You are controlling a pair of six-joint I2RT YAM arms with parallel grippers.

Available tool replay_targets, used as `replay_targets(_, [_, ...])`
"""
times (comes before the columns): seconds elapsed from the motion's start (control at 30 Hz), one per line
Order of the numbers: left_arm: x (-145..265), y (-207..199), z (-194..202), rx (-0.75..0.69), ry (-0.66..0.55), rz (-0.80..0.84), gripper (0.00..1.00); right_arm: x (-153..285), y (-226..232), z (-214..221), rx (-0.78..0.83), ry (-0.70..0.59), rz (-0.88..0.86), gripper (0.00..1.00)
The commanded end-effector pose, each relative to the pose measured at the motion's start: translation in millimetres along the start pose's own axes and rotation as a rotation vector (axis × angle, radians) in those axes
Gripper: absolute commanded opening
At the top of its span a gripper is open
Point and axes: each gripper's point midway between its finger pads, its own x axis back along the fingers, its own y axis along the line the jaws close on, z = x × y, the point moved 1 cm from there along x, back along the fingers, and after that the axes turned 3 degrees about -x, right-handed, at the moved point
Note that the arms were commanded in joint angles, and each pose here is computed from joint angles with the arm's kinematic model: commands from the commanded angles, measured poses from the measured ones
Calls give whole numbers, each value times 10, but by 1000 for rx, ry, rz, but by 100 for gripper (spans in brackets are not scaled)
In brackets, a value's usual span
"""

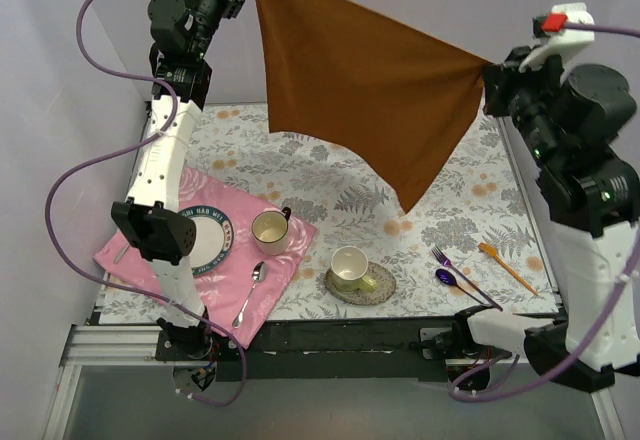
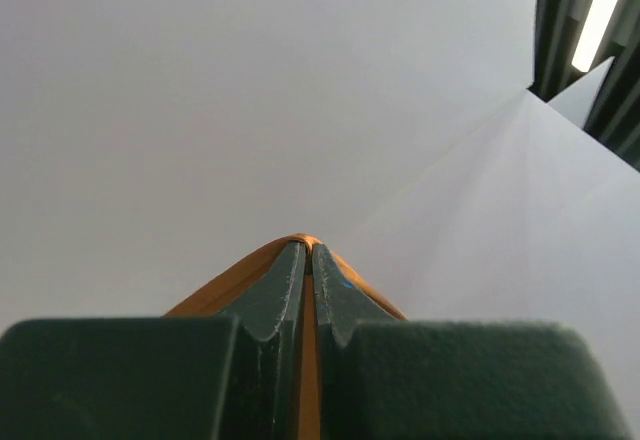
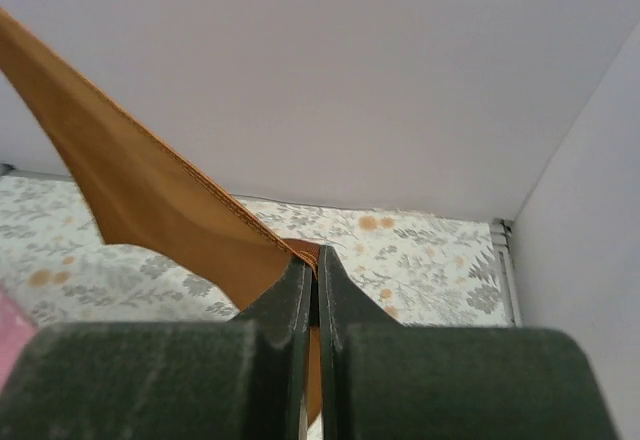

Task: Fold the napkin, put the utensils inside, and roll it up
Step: Flatten the napkin out

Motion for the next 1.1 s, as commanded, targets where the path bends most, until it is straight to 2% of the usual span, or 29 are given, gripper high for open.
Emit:
replay_targets(0.0, [475, -646, -595, -166, -157, 4, 0, 671, 199, -468, -7, -193, -199, 1])
replay_targets(0.23, [854, -793, -905, -238, -271, -85, 0, 1050, 456, -399, -95, -110, -375, 1])
replay_targets(0.4, [830, -695, -851, -246, -255, -98, 0, 1088, 462, -340, -159, -83, -371, 1])
replay_targets(0.5, [745, -482, -715, -221, -227, -115, 0, 948, 342, -149, -185, -46, -279, 1])
replay_targets(0.6, [577, -177, -442, -203, -141, -124, 0, 740, 167, 85, -205, 13, -143, 1])
replay_targets(0.63, [472, 45, -273, -198, -96, -140, 0, 679, 139, 174, -210, 40, -115, 1])
replay_targets(0.73, [332, 401, 40, -191, -16, -157, 0, 420, 1, 630, -205, 137, 5, 1])
replay_targets(0.77, [242, 719, 246, -181, 22, -191, 0, 332, -90, 744, -197, 149, 69, 1])
replay_targets(0.8, [195, 877, 367, -181, 44, -205, 0, 199, -138, 1064, -175, 225, 117, 1])
replay_targets(0.83, [148, 1004, 494, -171, 70, -210, 0, 138, -238, 1181, -157, 246, 187, 1])
replay_targets(0.87, [59, 1347, 731, -150, 116, -242, 0, 82, -306, 1331, -147, 279, 239, 1])
replay_targets(0.93, [-39, 1606, 975, -116, 158, -247, 0, -67, -462, 1697, -135, 366, 341, 1])
replay_targets(0.97, [-71, 1957, 1241, -107, 198, -284, 0, -113, -518, 1796, -139, 396, 369, 1])
replay_targets(1.07, [-268, 2043, 1402, -71, 207, -239, 0, -253, -758, 2255, -146, 543, 471, 1])
